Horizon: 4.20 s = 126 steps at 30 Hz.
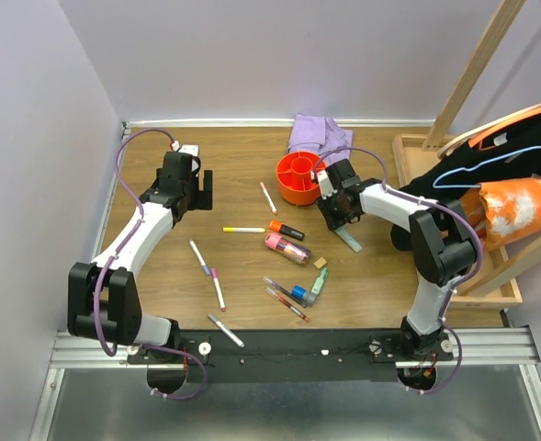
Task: Sort the stationery into containers
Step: Pick up the pen from the center of the board, then place the pen in the storage box, then pick up the pen from the center of the board.
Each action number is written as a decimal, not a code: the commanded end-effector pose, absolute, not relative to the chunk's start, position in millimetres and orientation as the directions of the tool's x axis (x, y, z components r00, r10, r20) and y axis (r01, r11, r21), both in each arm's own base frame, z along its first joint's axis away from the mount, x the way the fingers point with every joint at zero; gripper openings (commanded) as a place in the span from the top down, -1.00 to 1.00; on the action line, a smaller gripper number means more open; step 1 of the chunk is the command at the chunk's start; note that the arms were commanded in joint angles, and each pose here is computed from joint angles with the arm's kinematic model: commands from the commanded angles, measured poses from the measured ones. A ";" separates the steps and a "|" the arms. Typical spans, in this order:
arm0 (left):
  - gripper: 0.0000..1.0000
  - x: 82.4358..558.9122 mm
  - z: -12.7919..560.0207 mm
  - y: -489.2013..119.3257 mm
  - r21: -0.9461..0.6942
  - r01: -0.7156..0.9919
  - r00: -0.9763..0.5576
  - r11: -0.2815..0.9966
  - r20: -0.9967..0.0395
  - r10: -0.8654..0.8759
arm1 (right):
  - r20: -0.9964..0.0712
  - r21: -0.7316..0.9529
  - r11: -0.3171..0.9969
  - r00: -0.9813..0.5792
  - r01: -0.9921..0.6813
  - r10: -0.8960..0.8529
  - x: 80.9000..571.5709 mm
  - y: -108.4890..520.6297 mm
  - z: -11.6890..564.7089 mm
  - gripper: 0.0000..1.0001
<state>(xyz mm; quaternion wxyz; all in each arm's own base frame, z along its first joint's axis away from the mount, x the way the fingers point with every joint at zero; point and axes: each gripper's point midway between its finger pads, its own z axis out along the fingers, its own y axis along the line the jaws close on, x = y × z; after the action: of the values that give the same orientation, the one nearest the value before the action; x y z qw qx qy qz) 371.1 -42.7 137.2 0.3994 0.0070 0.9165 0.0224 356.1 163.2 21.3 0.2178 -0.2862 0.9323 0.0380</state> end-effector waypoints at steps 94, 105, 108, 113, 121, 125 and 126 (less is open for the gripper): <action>-0.97 381.0 141.7 -56.0 -0.014 0.021 -0.655 1.000 -0.756 0.003 | -0.981 -0.125 0.879 -0.074 -0.460 -0.178 536.3 246.1 229.0 -0.24; -0.97 374.9 155.6 -47.5 0.028 0.021 -0.623 0.999 -0.782 0.035 | -0.957 -0.075 0.709 -0.149 -0.701 -0.249 458.4 269.2 239.6 -0.40; -0.97 371.2 161.2 -42.4 0.032 0.010 -0.617 0.999 -0.787 0.032 | -0.936 -0.068 0.651 -0.177 -0.756 -0.303 433.5 277.5 222.8 -0.45; -0.97 361.0 173.0 -35.6 0.016 -0.010 -0.595 1.000 -0.804 0.007 | -0.884 -0.140 0.579 -0.161 -0.804 -0.438 405.8 290.8 207.1 -0.42; -0.97 336.6 191.7 -36.2 -0.032 -0.009 -0.531 0.999 -0.847 -0.032 | -0.737 -0.134 0.433 -0.202 -0.891 -0.645 357.2 319.3 175.8 -0.25; -0.97 318.0 201.7 -37.4 -0.059 0.009 -0.494 0.998 -0.868 -0.047 | -0.682 -0.103 0.419 -0.243 -0.902 -0.690 345.3 330.5 163.0 -0.23; -0.97 314.1 202.6 -37.1 -0.061 0.010 -0.491 0.998 -0.870 -0.049 | -0.664 -0.082 0.420 -0.265 -0.904 -0.699 343.2 332.6 154.3 -0.22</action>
<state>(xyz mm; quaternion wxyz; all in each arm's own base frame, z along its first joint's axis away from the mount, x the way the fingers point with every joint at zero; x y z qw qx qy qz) 332.5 -34.6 193.9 0.4909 -0.0094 0.8712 -0.0077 361.7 337.7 186.7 0.4025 -0.4986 0.7460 0.1811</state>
